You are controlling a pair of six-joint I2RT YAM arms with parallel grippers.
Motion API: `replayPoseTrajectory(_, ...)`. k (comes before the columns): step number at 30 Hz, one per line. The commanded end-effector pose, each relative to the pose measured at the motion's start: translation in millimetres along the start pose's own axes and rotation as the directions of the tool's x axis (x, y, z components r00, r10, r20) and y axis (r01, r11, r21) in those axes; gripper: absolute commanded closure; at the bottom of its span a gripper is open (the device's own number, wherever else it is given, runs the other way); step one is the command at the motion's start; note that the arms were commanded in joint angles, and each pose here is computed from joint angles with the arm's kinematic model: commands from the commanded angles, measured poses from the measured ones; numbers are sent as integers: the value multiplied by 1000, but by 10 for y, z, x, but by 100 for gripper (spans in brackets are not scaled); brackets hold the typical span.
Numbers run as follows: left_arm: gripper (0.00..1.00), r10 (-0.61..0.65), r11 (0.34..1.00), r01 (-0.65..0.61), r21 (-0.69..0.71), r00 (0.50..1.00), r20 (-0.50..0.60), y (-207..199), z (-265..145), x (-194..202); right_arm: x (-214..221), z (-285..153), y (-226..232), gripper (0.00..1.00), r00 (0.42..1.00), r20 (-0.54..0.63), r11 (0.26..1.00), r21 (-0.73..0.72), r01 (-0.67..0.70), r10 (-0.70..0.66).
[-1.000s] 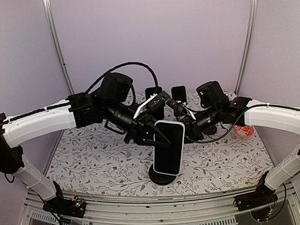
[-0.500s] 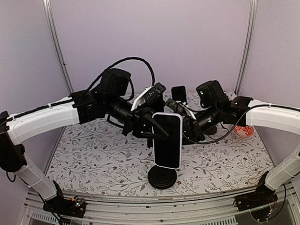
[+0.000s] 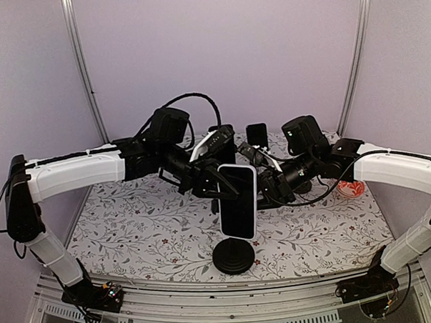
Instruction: Place the phone on the phone stand
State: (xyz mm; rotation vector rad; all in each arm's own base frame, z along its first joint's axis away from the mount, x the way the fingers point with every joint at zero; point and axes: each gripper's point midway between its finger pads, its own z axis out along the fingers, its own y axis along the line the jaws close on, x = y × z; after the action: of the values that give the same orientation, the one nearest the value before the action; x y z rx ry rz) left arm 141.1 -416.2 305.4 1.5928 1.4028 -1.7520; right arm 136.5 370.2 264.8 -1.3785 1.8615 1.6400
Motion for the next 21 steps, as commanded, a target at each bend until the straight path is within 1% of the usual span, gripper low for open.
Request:
replayPoseTrajectory(1,100,33,999,-33,-24,999,31,175,-77,-52,-198,-56,328,100,993,42,990,-82,116,-113)
replayPoseTrajectory(5,100,6,998,-4,-58,999,34,307,-141,-4,-159,-45,300,100,994,31,991,-76,108,-106)
replayPoseTrajectory(9,100,-53,994,55,-94,998,28,404,-246,141,-112,-38,252,100,994,19,992,-53,112,-111)
replayPoseTrajectory(12,100,-87,988,86,-131,996,-2,452,-284,343,-66,-25,184,100,994,13,993,-31,110,-109)
replayPoseTrajectory(16,100,-175,970,165,-181,984,-38,527,-314,650,39,26,66,100,995,0,995,-15,97,-97)
replayPoseTrajectory(21,100,-296,919,261,-296,952,-82,683,-392,997,71,45,-64,100,995,7,995,18,98,-99)
